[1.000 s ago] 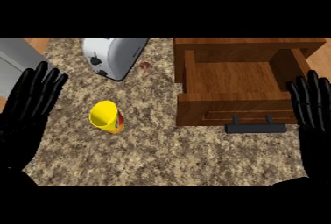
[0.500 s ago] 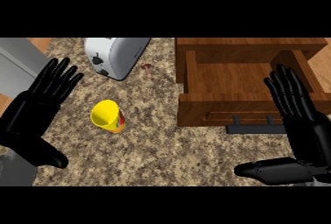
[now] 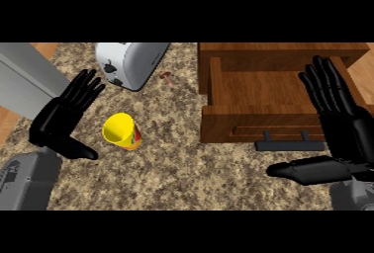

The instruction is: Pick up the cup, place it into the drawer and close the drawer

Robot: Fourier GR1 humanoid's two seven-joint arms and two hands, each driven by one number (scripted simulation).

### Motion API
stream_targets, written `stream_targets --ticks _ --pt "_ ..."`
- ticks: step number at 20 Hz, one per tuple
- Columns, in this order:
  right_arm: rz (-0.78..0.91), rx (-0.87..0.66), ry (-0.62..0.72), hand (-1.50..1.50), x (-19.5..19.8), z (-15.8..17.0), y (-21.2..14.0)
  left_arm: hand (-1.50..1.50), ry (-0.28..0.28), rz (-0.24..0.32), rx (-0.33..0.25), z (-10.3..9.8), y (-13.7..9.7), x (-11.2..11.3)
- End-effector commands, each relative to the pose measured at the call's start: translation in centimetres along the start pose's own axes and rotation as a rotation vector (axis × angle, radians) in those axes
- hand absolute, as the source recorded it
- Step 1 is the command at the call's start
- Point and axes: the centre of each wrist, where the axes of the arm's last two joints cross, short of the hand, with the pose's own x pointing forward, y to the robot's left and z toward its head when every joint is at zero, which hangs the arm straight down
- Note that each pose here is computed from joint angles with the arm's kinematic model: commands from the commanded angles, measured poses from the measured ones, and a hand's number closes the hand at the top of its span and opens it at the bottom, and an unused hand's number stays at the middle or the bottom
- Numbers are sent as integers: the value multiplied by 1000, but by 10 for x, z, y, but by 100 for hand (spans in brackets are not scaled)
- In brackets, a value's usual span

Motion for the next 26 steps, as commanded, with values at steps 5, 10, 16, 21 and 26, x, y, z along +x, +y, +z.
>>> stream_targets --ticks 5,10,16,21,26 --pt "13 -7 -19 -150 12 -12 -7 -150 71 -51 52 18 14 -59" --pt "32 10 2 -150 -4 -20 -2 -150 120 -53 73 21 39 -74" --pt "9 16 -8 -150 11 -22 0 -150 128 -100 90 47 38 -112" --pt "1 1 -28 -150 15 -21 4 -150 143 -77 123 36 37 -116" --pt "-2 22 -32 -150 20 -21 -19 -150 95 -76 135 51 30 -130"
